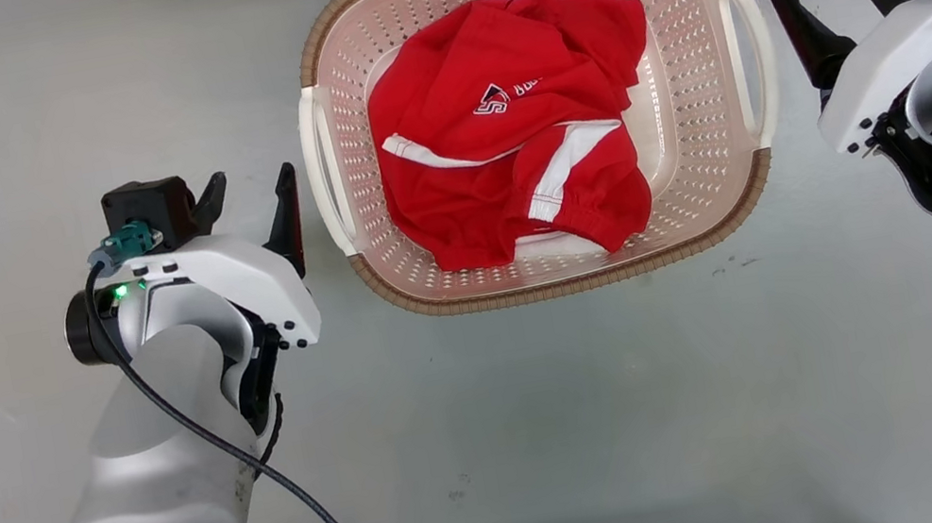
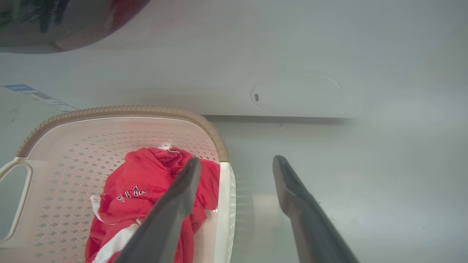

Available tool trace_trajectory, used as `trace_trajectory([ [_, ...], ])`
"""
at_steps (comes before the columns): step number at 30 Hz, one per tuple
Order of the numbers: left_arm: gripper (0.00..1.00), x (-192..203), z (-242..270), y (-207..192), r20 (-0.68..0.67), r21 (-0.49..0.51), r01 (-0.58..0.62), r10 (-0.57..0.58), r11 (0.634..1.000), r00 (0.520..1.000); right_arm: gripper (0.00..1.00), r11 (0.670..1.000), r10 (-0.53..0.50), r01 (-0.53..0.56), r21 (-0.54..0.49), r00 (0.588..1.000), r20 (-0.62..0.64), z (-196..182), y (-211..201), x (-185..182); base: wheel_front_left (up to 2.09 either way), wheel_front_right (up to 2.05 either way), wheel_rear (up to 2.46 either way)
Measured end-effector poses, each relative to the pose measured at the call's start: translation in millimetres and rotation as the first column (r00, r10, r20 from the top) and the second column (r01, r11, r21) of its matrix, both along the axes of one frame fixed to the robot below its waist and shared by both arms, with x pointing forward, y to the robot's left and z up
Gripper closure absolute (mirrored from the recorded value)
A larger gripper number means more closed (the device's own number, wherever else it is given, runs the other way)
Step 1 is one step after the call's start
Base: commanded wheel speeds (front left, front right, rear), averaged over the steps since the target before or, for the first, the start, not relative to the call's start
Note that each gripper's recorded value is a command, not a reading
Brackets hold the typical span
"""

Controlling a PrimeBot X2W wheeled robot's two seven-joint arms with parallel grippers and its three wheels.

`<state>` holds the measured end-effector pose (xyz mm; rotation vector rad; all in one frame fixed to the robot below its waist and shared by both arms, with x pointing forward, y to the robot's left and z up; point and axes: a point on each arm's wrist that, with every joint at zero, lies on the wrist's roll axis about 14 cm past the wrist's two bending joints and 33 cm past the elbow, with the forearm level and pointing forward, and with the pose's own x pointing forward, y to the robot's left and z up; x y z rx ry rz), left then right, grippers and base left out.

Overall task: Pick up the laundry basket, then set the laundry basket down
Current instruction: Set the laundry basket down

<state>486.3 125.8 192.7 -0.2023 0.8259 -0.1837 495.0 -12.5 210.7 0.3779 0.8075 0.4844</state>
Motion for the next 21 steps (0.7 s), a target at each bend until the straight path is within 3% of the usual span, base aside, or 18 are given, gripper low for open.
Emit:
trace_trajectory([
  [12,0.0,-5.7,41.1,13.3,0.072,-0.002,-0.052,0.052,0.999,0.996,0.0,0.999,-0.02,0.012,0.051,0.988,0.151,64.5,3.0,13.6,0.0,0.0,0.0],
  [21,0.0,-19.8,90.1,27.9,0.183,0.006,-0.102,0.1,0.995,0.978,0.0,0.996,-0.016,-0.007,0.085,0.962,0.271,123.0,7.3,-4.5,0.0,0.0,0.0],
])
